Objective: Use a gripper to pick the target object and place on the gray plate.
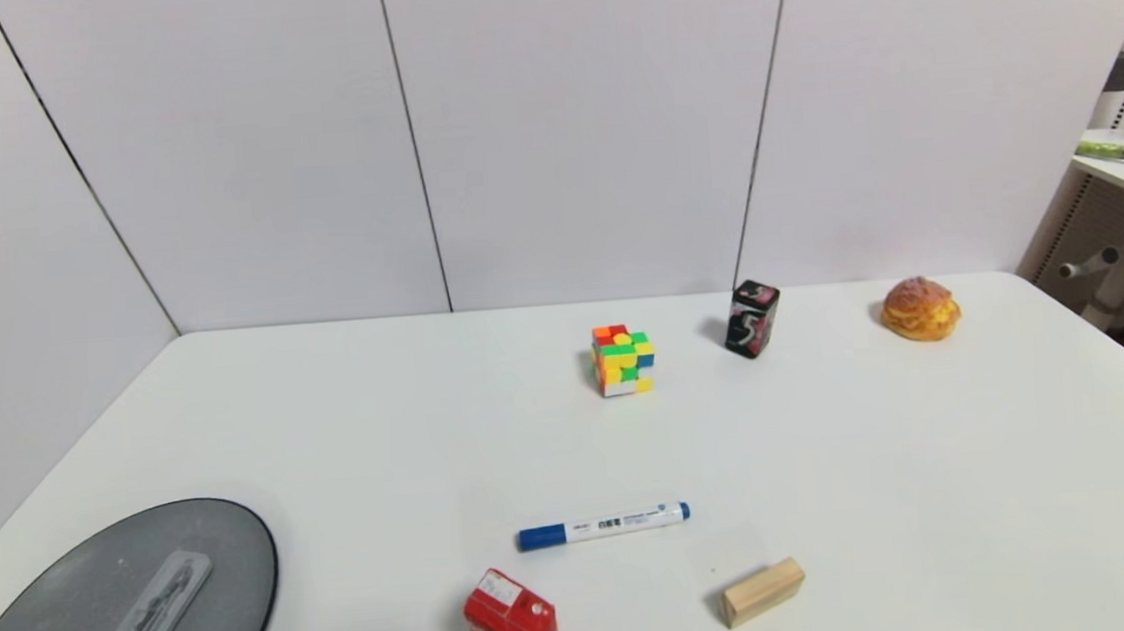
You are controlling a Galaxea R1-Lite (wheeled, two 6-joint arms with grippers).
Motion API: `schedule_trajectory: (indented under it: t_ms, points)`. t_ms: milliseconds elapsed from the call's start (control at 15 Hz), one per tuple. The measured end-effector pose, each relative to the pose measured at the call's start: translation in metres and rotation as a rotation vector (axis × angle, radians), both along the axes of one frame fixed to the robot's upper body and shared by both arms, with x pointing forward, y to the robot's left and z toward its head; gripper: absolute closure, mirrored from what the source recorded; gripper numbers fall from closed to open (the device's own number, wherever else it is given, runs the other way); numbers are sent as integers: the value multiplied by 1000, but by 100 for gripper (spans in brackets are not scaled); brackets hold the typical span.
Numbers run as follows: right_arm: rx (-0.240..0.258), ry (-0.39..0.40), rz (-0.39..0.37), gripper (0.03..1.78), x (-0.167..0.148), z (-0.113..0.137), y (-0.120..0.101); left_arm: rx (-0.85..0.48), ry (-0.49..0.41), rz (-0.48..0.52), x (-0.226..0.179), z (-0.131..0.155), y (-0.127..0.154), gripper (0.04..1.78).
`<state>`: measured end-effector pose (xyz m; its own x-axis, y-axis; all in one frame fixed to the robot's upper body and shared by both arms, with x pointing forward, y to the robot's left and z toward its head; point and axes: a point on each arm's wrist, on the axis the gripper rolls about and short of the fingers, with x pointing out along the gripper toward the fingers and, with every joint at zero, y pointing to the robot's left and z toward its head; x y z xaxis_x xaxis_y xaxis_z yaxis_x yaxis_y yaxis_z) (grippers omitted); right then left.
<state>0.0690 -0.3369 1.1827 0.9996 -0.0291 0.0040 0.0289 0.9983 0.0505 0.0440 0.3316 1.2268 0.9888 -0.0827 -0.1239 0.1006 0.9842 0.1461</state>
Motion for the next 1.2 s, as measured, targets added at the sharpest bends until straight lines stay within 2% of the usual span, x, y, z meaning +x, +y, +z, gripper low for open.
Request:
schedule_trajectory:
  t_ms: [200, 333, 400, 800, 1200]
  points:
    - [0, 0, 0, 10, 0, 0, 0, -1, -3, 2, 11, -28, 0, 13]
    - [0, 0, 0, 10, 0, 0, 0, -2, -60, 17, 19, -38, 0, 13]
    - [0, 0, 0, 10, 0, 0, 0, -18, -91, 32, 21, -39, 1, 13]
    - [0, 0, 0, 10, 0, 0, 0, -107, -81, 52, 23, -44, 1, 13]
    - [0, 0, 0, 10, 0, 0, 0, -112, -80, 71, 23, -44, 1, 13]
